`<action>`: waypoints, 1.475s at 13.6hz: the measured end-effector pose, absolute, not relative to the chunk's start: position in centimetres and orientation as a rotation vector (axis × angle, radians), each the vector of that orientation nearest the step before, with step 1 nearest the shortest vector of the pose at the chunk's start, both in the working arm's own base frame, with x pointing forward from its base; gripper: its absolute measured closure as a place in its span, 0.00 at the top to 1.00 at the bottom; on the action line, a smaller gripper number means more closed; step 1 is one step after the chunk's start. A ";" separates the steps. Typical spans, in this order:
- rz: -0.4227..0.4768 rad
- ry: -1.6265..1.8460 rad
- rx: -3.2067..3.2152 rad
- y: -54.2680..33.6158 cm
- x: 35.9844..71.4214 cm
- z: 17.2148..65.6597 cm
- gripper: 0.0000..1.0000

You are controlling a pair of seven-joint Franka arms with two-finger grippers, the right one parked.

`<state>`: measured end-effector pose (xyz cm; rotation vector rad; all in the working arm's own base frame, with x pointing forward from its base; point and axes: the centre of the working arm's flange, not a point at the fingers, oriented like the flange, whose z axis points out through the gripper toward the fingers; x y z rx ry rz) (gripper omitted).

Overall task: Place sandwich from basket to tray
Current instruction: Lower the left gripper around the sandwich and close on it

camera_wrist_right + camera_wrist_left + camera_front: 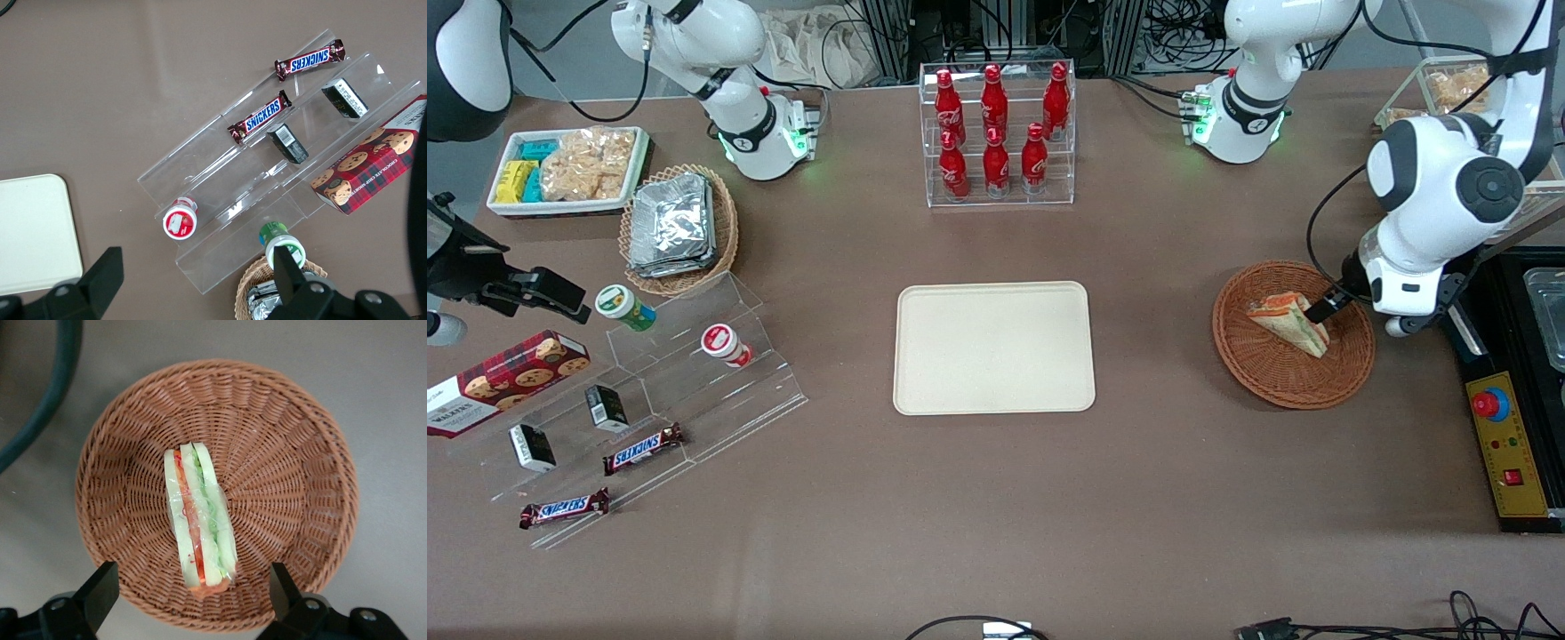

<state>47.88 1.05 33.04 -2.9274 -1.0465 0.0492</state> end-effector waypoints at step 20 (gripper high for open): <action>0.014 -1.147 -2.889 0.1 45.3 23.5 0.50</action>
